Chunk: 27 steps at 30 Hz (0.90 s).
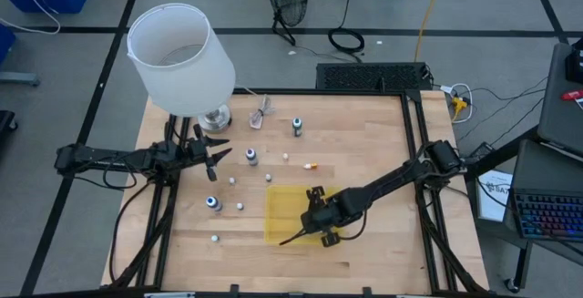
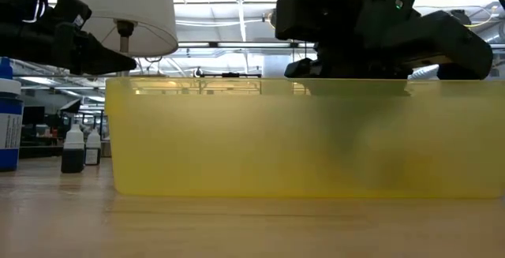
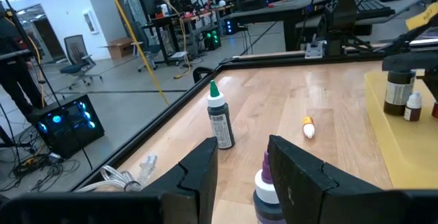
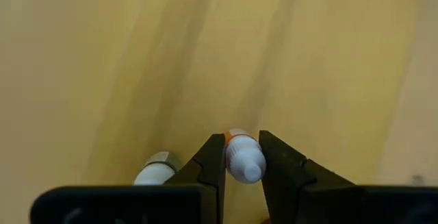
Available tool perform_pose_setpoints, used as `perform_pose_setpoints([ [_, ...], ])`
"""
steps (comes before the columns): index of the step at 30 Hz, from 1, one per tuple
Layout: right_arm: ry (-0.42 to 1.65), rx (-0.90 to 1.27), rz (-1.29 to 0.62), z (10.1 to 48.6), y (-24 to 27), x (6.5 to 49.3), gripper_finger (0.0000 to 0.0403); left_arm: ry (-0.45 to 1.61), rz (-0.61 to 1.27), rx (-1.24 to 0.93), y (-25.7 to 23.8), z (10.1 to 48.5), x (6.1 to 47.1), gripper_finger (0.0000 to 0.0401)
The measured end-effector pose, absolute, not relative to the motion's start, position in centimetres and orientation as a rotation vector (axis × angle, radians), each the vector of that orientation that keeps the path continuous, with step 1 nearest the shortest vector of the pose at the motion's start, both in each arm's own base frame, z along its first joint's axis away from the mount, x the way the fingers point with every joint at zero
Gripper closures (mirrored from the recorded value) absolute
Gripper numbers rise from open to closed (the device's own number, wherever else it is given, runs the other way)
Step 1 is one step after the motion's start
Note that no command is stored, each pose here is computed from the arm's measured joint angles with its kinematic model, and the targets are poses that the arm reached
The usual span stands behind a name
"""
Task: Pick & Place food coloring
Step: Put the small orange food coloring bottle into the yellow container
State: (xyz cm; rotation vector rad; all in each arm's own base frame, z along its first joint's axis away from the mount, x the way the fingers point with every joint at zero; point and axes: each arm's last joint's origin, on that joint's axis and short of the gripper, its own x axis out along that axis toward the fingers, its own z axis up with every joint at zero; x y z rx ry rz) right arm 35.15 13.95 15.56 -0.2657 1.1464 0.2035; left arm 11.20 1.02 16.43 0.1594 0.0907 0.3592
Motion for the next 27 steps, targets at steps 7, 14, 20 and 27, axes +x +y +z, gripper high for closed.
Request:
perform_pose_setpoints([
  [7,1.149,-0.23,0.183,15.6,13.9,35.2,0.0285,0.091,0.359,0.159,1.0,16.4,11.2,0.0269],
  [14,1.138,-0.215,0.177,16.0,14.0,35.1,0.0213,0.091,0.359,0.16,1.0,16.4,11.2,0.0269],
  [20,1.045,-0.19,0.186,19.0,13.8,34.7,0.021,0.091,0.359,0.159,1.0,16.4,11.2,0.027],
  [27,0.823,-0.253,0.077,25.9,11.4,32.9,0.0218,0.091,0.359,0.16,1.0,16.4,11.2,0.0269],
])
